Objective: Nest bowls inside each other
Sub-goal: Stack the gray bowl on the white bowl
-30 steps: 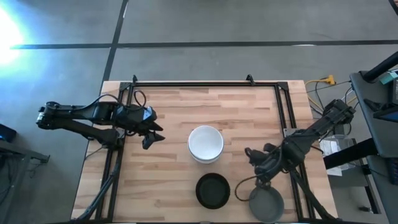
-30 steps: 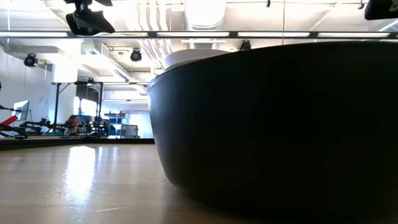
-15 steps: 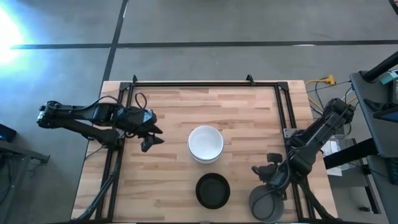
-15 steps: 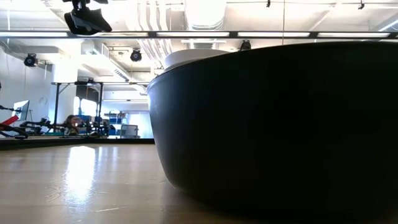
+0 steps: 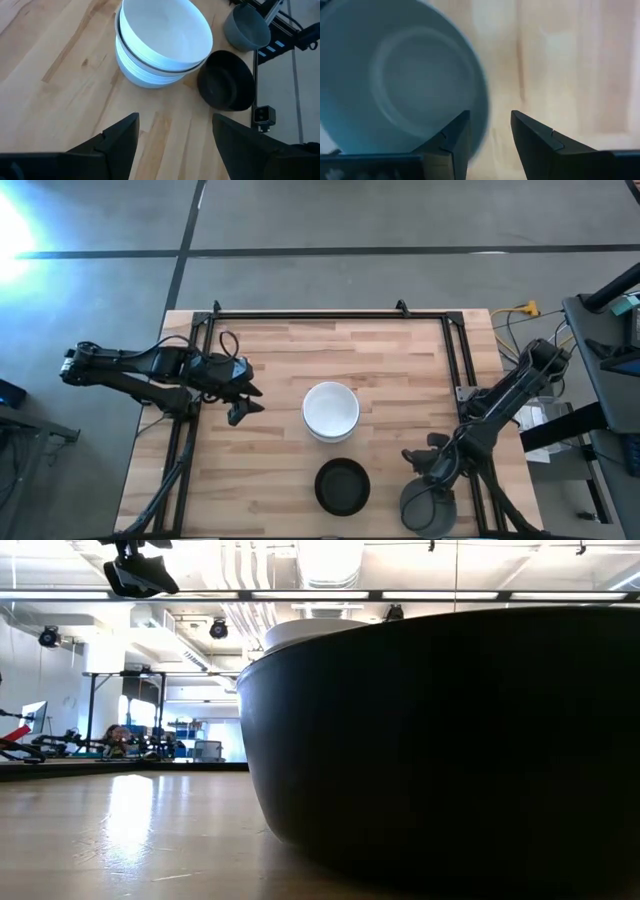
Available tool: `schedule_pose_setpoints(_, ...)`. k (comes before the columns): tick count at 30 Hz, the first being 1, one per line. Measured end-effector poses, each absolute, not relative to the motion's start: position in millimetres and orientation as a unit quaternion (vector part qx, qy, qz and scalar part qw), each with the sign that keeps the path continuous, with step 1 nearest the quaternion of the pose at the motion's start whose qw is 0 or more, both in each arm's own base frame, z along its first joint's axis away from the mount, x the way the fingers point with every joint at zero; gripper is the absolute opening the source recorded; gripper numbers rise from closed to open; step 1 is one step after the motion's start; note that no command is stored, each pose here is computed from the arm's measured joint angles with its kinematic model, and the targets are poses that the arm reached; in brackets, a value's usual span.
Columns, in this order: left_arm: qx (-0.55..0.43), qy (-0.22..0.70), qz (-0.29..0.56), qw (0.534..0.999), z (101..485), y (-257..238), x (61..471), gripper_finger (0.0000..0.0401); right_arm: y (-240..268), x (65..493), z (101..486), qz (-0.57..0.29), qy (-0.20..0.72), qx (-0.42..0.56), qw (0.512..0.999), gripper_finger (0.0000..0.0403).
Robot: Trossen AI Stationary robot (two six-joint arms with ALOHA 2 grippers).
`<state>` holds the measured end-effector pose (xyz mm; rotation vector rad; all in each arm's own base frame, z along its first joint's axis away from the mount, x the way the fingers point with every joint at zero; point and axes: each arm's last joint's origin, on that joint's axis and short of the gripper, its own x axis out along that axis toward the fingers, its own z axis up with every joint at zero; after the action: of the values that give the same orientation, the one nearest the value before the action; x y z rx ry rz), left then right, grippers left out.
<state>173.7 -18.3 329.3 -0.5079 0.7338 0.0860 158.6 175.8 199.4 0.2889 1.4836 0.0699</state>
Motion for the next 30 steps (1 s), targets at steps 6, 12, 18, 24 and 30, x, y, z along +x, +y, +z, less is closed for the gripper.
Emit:
schedule_pose_setpoints(6, -0.247, 0.363, 0.046, 0.897, 323, -18, 174, 0.0235, 183, 165, 187, 0.046, 0.659, 0.15, 0.736, 0.0137)
schedule_pose_setpoints(12, -0.259, 0.369, 0.053, 0.891, 311, -18, 176, 0.0235, 188, 169, 172, 0.038, 0.684, 0.151, 0.713, 0.0114)
schedule_pose_setpoints(18, -0.259, 0.372, 0.054, 0.89, 308, -19, 177, 0.0235, 199, 176, 163, 0.08, 0.694, 0.178, 0.693, 0.0024)
schedule_pose_setpoints(24, -0.26, 0.361, 0.051, 0.894, 310, -19, 179, 0.0235, 195, 176, 175, 0.078, 0.685, 0.214, 0.692, 0.001)
schedule_pose_setpoints(30, -0.262, 0.351, 0.047, 0.898, 312, -19, 181, 0.0235, 178, 172, 200, 0.059, 0.666, 0.254, 0.699, 0.0009)
